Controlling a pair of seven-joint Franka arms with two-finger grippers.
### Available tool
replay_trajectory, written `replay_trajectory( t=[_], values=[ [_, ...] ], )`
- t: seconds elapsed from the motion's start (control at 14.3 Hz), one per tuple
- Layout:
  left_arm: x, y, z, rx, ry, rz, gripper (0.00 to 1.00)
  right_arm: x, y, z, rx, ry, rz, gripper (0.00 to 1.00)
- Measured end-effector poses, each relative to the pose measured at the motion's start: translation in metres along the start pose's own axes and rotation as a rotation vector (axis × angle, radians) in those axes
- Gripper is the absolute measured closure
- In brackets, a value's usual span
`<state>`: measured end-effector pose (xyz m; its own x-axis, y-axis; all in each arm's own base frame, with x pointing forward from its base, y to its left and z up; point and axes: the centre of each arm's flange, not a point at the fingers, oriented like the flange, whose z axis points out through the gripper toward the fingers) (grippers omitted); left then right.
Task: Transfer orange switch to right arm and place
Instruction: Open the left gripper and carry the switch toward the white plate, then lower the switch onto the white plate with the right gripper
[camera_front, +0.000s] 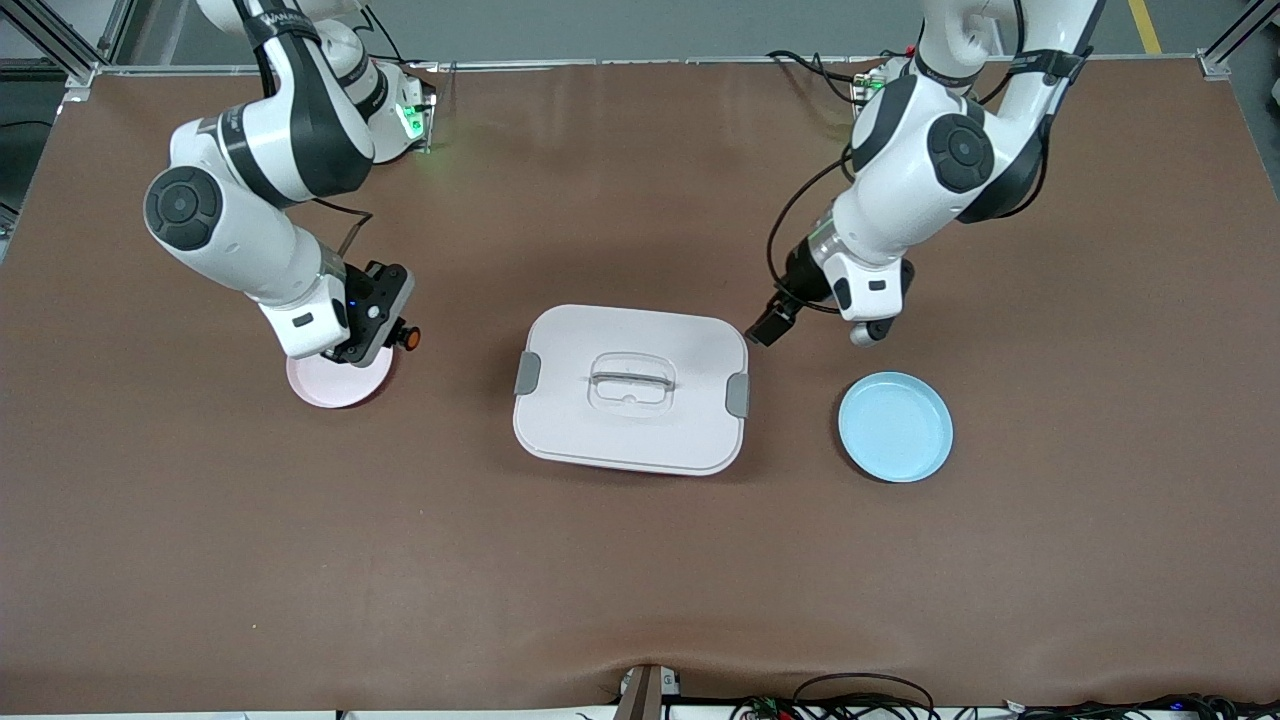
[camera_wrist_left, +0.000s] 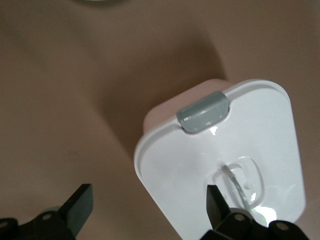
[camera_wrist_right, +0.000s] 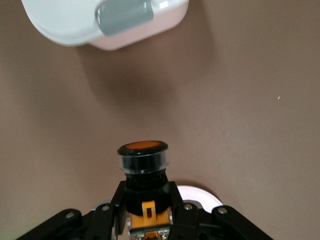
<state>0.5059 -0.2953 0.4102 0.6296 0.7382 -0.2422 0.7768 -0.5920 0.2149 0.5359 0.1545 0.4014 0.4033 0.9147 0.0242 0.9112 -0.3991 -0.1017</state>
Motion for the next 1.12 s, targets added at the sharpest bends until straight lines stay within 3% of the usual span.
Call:
replay_trajectory(
  t=[0.28, 0.56, 0.84, 1.12],
  values=[
    [0.051, -0.021, -0.015, 0.007, 0.045, 0.256, 0.00, -0.032, -0.011, 0.032, -0.036, -0.011, -0.063, 0.64],
    [0.087, -0.045, -0.022, 0.092, 0.119, 0.454, 0.00, -0.082, -0.001, 0.062, -0.069, 0.003, -0.116, 0.64],
    [0.123, -0.072, -0.032, 0.214, 0.128, 0.613, 0.00, -0.122, -0.006, 0.105, -0.137, 0.023, -0.169, 0.64],
    [0.167, -0.092, -0.054, 0.226, 0.129, 0.790, 0.00, -0.158, -0.006, 0.139, -0.199, 0.028, -0.207, 0.64]
  ],
)
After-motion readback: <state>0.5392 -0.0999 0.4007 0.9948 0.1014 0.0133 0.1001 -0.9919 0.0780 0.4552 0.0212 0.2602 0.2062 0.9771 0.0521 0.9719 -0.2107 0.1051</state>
